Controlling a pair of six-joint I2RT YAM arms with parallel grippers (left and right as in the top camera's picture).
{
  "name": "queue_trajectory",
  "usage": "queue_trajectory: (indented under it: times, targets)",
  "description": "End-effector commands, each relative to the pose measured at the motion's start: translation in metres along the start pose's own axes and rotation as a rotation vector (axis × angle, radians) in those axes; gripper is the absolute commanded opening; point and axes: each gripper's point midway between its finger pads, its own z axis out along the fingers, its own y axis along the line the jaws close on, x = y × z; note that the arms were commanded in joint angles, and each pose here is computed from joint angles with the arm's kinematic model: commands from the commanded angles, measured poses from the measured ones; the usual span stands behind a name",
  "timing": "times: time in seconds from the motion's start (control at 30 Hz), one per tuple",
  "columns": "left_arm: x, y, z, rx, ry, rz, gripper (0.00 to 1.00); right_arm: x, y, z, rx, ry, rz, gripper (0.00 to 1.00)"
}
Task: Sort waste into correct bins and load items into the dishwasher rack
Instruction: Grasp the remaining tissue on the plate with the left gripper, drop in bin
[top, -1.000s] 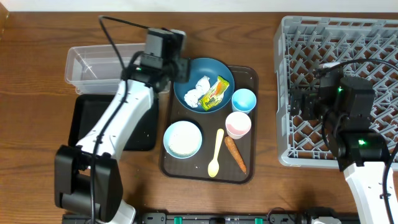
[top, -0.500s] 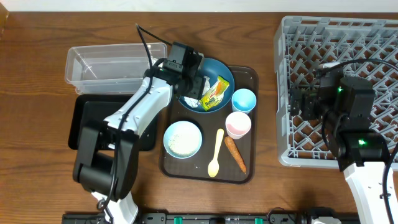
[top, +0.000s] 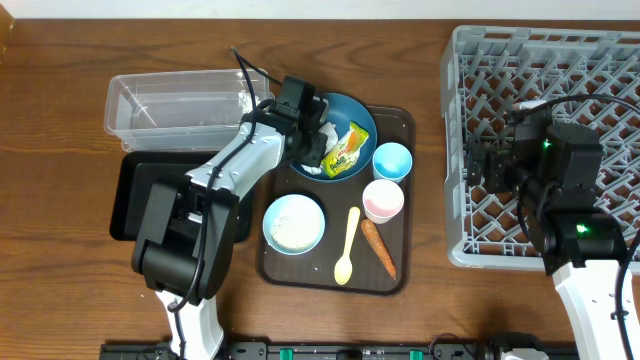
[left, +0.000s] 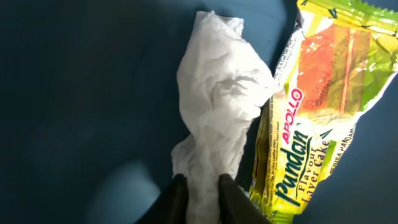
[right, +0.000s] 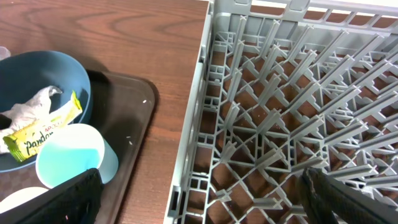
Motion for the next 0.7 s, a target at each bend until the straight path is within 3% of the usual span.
queue_trajectory:
  times: [0.0, 0.17, 0.37, 0.5, 0.67]
  targets:
    - [-0.008, -0.002, -0.007, 0.006, -0.03, 0.012, 0.1, -0.008, 0.002, -0.002, -0.01, -0.013, 0.002, 0.99]
    - [-0.043, 0.013, -0.051, -0.063, -0.162, 0.003, 0.07, -0.008, 0.002, -0.002, -0.009, -0.013, 0.002, 0.99]
    - [-0.081, 0.049, -0.14, -0.167, -0.391, -0.053, 0.06, -0.008, 0.002, -0.002, -0.009, -0.014, 0.002, 0.99]
    - [-0.086, 0.084, -0.175, -0.216, -0.468, -0.117, 0.07, -0.008, 0.002, -0.002, -0.009, -0.014, 0.002, 0.99]
    - [-0.076, 0.135, -0.181, -0.277, -0.462, -0.21, 0.07, -0.008, 0.002, -0.002, -0.01, -0.014, 0.002, 0.99]
